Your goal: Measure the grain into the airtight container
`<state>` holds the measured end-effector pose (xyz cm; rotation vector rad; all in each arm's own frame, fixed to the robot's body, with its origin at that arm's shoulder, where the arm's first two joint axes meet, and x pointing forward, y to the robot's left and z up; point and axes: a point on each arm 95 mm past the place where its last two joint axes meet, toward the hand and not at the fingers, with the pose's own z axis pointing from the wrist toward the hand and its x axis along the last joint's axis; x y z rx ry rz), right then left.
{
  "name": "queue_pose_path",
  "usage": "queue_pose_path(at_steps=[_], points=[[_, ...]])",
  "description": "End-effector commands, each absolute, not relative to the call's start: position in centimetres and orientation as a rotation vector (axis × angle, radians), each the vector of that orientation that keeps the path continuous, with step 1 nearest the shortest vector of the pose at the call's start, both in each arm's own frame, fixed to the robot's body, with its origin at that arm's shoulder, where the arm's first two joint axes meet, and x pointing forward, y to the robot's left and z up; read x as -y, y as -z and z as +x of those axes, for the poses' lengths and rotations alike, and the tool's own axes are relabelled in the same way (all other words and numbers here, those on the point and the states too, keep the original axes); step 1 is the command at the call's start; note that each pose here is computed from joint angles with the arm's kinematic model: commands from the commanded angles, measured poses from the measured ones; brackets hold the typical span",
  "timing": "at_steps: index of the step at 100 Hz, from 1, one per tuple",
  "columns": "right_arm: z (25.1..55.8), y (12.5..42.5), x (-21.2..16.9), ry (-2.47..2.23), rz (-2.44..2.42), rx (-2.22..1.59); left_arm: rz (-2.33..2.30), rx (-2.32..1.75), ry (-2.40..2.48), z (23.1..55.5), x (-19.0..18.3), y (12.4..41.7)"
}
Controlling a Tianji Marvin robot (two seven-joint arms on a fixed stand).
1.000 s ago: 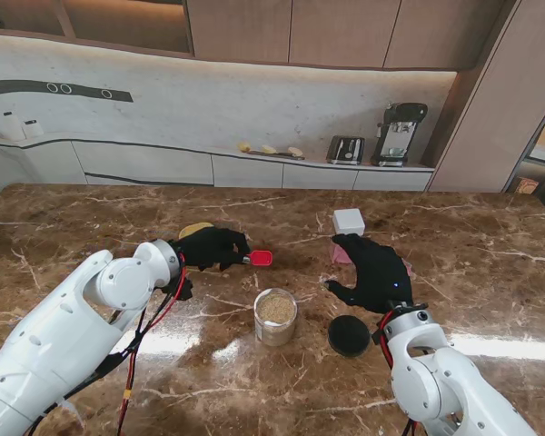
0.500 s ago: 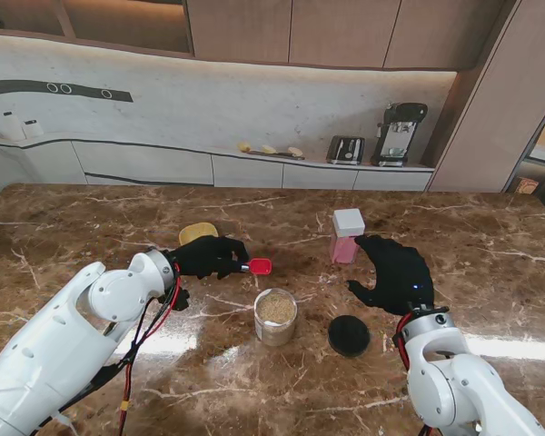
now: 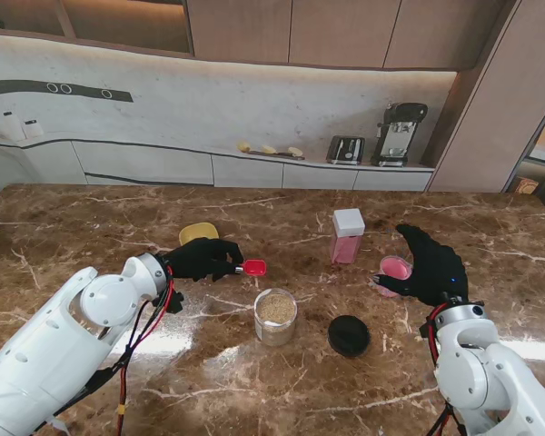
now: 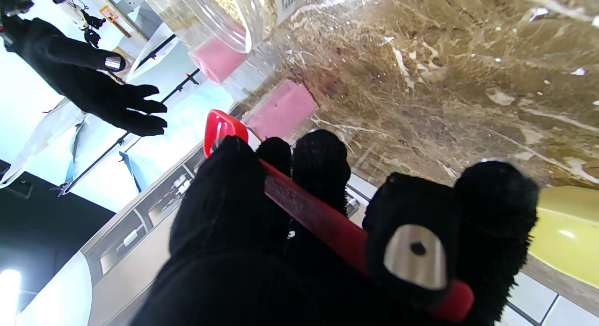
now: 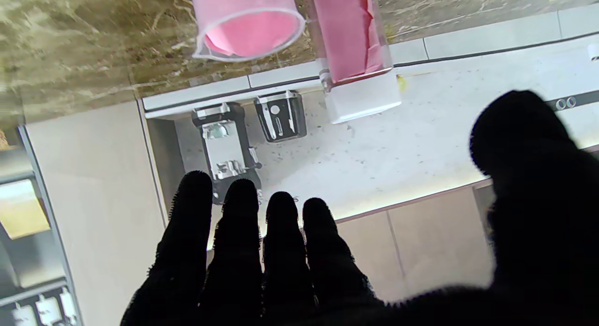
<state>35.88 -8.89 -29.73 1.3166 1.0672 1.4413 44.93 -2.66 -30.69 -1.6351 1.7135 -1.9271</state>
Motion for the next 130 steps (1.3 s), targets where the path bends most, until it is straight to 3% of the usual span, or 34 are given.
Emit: queue_pose_path(at_steps=[1,70,130], points=[[35.9,30.8,9.6,-1.399,1.378,-1.058,-1.636,-1.714,1.917,44.7,2.4,31.0],[33.4,36.8,8.3,-1.129,1.611,-0.836,-1.617,-1.664,1.928,44.0,1.7,31.3],[35.0,39.7,5.7,-1.094,1.753,-0.682,-1.579,-1.631,1.934,43.9,1.6,30.9]])
